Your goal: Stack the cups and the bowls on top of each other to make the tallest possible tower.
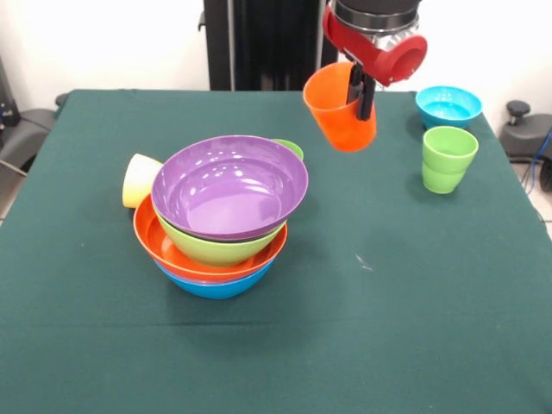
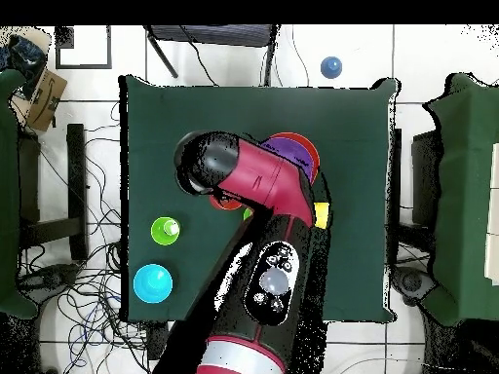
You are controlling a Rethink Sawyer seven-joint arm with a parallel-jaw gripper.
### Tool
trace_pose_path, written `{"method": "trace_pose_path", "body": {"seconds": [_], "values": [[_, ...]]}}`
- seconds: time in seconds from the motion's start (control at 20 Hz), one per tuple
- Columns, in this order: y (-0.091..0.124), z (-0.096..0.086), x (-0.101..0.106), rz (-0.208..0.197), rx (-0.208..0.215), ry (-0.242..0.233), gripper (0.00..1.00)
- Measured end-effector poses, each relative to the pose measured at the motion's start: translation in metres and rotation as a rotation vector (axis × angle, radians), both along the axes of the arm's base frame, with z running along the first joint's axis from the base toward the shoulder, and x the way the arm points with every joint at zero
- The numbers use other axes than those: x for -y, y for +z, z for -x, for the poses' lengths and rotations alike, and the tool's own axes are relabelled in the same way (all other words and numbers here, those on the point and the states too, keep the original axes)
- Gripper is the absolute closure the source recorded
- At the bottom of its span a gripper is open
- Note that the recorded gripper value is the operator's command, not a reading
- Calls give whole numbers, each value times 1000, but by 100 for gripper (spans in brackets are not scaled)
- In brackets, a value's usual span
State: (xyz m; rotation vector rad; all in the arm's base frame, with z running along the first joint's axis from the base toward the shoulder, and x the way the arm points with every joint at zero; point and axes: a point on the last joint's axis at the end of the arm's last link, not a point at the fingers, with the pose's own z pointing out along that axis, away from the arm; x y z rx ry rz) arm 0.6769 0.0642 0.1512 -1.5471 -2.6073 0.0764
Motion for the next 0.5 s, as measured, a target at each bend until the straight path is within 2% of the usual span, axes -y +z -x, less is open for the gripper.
{"method": "trace_pose_path", "body": {"seconds": [0.15,0.5], "values": [[17,-5,-2,-18,-40,18,100],[52,-15,-6,-25,-66,57,100]]}}
